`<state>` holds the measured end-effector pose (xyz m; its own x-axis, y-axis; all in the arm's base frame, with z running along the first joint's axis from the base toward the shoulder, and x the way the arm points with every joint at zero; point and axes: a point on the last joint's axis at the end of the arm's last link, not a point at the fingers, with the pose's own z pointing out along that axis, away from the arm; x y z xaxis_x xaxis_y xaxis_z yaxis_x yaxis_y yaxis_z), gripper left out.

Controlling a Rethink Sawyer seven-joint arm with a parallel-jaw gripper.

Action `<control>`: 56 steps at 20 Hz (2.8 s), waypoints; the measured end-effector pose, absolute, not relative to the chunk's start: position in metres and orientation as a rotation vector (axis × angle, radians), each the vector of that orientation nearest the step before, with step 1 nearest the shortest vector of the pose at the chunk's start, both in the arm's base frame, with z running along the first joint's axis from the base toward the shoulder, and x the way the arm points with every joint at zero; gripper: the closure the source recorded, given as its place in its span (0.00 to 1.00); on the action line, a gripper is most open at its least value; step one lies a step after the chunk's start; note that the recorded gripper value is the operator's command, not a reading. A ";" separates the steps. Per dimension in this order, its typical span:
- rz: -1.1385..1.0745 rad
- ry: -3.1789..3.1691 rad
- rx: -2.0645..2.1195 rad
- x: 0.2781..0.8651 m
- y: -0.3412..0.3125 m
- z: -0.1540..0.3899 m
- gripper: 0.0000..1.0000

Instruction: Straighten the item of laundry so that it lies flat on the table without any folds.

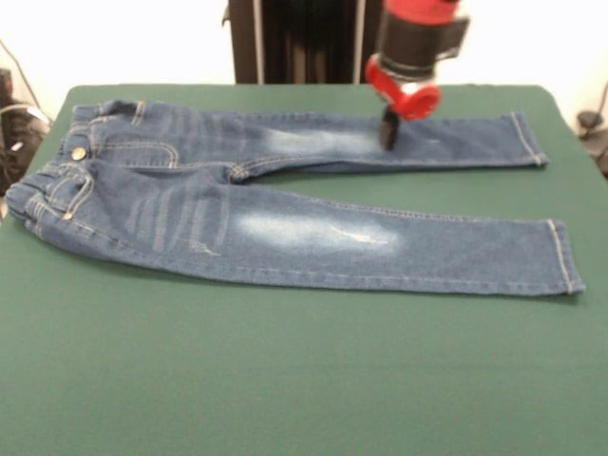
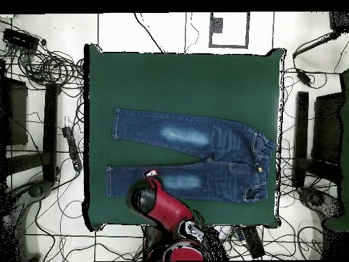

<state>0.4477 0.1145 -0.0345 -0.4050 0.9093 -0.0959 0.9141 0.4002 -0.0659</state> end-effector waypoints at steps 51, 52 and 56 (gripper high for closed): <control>-0.217 2.707 1.384 0.580 -0.101 -0.031 1.00; -0.208 2.712 1.382 0.581 -0.102 -0.032 1.00; -0.167 2.726 1.409 0.584 -0.119 -0.036 1.00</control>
